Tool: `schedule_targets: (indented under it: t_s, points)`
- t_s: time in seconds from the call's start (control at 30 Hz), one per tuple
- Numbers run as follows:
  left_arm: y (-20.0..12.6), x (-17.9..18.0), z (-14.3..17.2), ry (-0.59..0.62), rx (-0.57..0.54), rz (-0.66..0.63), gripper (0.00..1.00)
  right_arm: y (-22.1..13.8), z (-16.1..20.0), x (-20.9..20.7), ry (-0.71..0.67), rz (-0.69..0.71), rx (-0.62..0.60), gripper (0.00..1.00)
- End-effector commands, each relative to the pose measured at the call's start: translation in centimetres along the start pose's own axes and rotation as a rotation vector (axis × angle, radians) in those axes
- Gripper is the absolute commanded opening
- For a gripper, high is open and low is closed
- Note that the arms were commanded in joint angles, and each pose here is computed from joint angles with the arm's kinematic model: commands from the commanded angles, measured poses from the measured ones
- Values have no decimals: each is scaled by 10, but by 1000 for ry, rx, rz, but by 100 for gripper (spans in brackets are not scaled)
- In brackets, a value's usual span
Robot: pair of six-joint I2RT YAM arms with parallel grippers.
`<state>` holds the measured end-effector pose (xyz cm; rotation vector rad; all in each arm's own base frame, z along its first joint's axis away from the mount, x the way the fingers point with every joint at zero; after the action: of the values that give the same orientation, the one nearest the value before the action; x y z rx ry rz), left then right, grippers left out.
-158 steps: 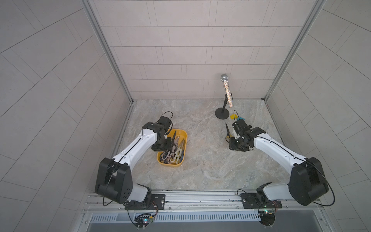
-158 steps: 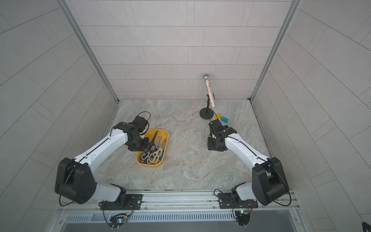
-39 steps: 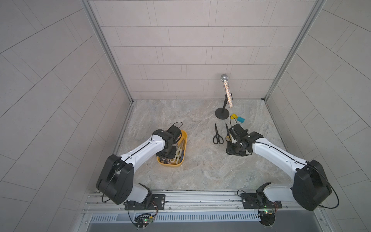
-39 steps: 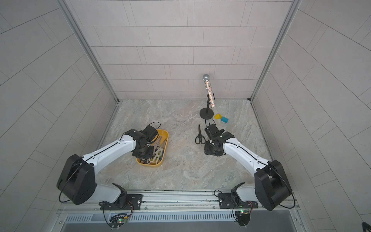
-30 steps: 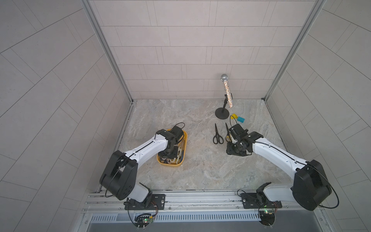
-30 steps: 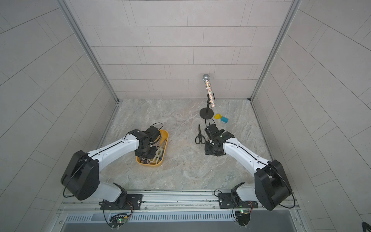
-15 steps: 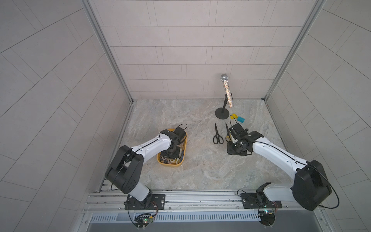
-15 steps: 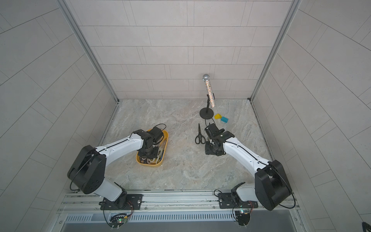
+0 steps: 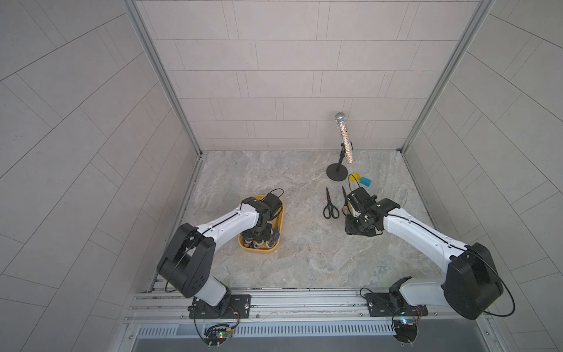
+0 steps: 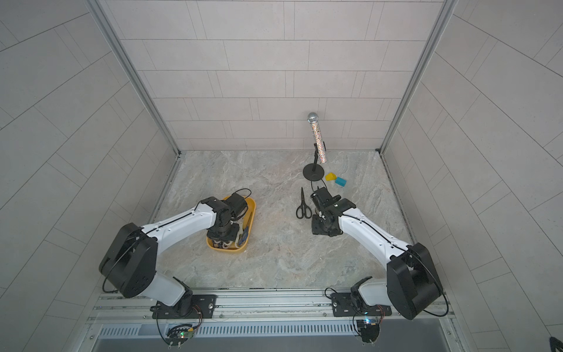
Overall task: Take the scissors out of the storage box
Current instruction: Pick up the scissors from the storage box, then place the scissors at the center of the board.
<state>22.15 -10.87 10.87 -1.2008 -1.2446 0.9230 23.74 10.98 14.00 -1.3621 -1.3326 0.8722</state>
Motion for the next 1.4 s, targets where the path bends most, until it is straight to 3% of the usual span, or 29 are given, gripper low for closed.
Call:
schedule_targets:
  t_s: [0.0,0.3,0.63,0.8,1.07,1.23,1.37]
  points:
    - [-23,19,2,-17,-43,-60,0,-7,0,-2,-10,15,-11,48]
    - [-56,31,-5,-109,-149,-20,0,-7,0,-2,-10,11,-17,48]
    - [-55,53,-9,-80,-112,-210,0,-11,-1,-3,-14,13,-34,48]
    - [-59,57,-11,-81,-116,-230,0,-12,-1,-3,-17,13,-37,48]
    - [-81,25,-27,-160,-162,50,0,-8,1,-5,-11,14,-22,48]
    - [-86,-13,-46,-230,-191,257,0,-2,3,-10,12,3,5,49]
    - [-87,-39,-66,-278,-224,348,0,-3,2,-15,15,-1,10,49]
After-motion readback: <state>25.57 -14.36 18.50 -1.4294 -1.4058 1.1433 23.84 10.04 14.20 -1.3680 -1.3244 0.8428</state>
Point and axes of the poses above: each gripper's point midway between its finger pads, its own y axis out along the fingers, its own x axis along the line the jaws close on, z = x × y, the point moved 5 cm from there along -y, back along the fingers, and after that the axes turned 3 degrees about y, right-handed, at the moved point
